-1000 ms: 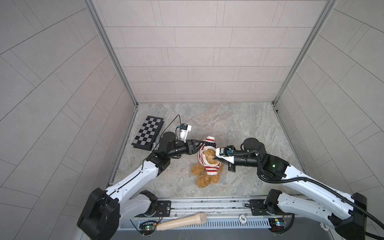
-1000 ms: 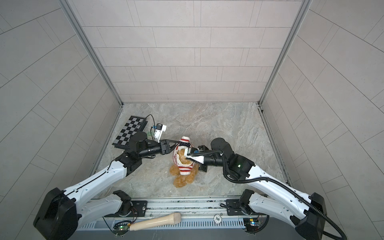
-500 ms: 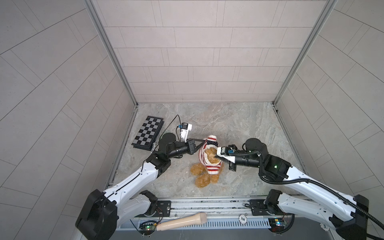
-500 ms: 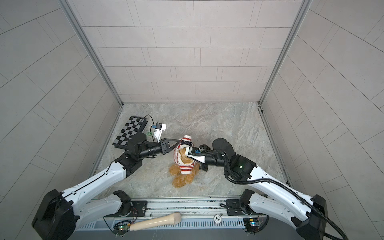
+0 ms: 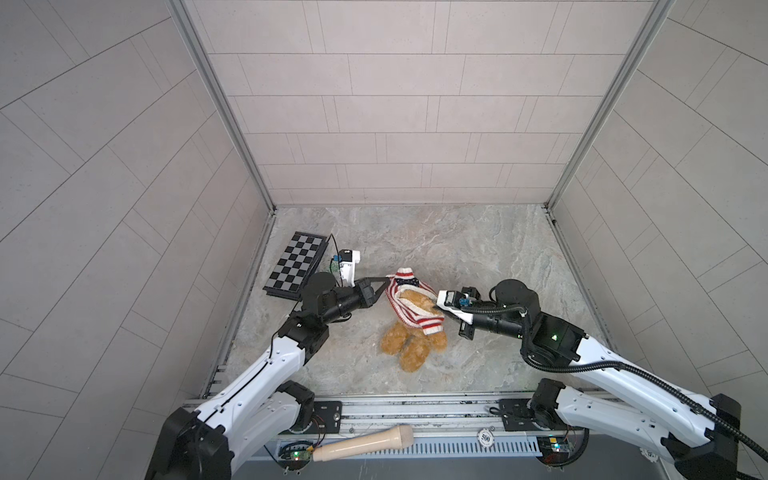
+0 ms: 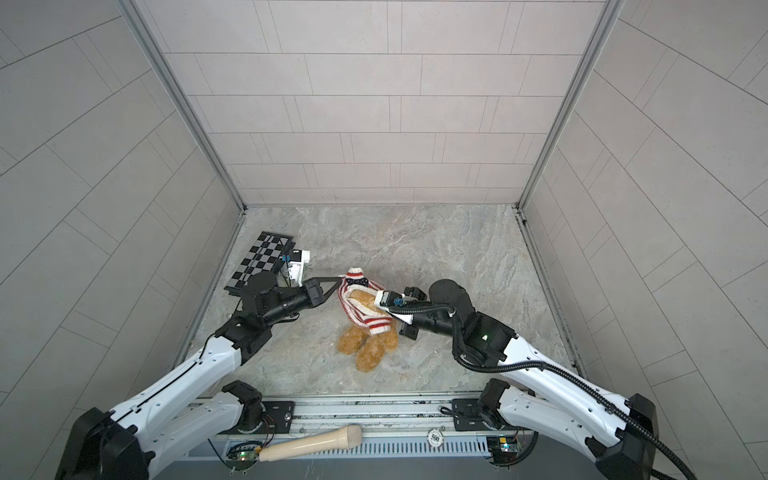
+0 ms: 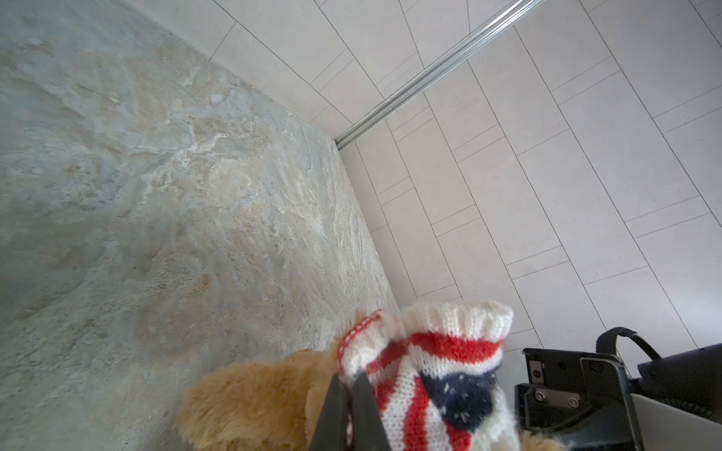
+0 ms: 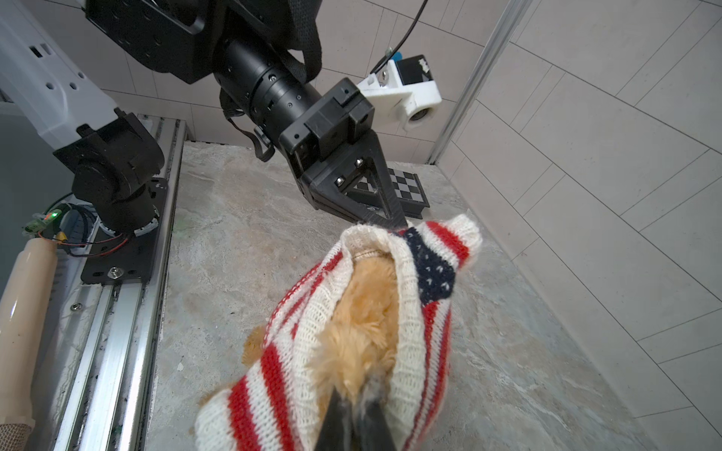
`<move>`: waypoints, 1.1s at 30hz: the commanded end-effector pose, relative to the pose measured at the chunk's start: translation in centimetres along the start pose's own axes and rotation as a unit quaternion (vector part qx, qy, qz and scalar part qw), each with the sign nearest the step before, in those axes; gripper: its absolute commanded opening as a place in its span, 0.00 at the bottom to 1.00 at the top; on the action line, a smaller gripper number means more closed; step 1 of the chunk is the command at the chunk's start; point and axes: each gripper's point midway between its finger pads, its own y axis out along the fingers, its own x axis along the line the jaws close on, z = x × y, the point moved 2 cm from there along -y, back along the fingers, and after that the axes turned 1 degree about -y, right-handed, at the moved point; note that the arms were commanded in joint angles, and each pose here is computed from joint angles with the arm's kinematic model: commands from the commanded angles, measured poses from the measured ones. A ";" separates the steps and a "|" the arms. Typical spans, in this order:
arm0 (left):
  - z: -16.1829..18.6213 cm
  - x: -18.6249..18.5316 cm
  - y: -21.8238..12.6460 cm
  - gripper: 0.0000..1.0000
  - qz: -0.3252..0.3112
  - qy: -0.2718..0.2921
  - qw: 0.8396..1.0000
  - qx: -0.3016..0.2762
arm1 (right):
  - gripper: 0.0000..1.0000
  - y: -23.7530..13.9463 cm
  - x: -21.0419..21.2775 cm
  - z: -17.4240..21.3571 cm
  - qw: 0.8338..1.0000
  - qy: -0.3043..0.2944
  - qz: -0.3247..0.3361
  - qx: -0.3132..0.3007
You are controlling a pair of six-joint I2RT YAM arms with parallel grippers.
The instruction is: Dress the teddy bear
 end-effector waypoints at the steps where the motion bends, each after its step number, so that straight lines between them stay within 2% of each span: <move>1: -1.2 4.2 -1.2 0.00 -0.092 -0.037 0.993 -0.068 | 0.00 -0.9 -0.3 -2.0 0.999 -0.019 0.008 -0.039; 5: -0.8 5.6 -1.9 0.00 -0.108 -0.065 0.988 -0.091 | 0.00 -0.8 -0.3 -1.9 0.999 -0.023 0.010 -0.035; 8: -0.7 5.4 -2.4 0.00 -0.107 -0.057 0.988 -0.100 | 0.00 -0.5 -0.7 -1.6 0.999 -0.025 0.020 -0.023; 13: 0.4 6.2 -2.8 0.00 -0.125 -0.057 0.987 -0.084 | 0.00 0.0 -0.7 -2.4 0.999 -0.035 0.017 -0.033; 24: 4.9 9.4 -2.2 0.00 -0.165 -0.077 0.983 -0.009 | 0.00 0.9 0.2 -2.8 0.997 -0.061 0.020 -0.042; 29: 7.1 8.4 -1.1 0.00 -0.148 -0.055 0.986 0.051 | 0.00 1.3 0.0 -2.5 0.997 -0.052 0.034 -0.037; 33: 8.3 5.2 -0.6 0.00 -0.090 -0.024 0.993 0.075 | 0.00 1.7 0.0 -2.1 0.998 -0.044 0.038 -0.026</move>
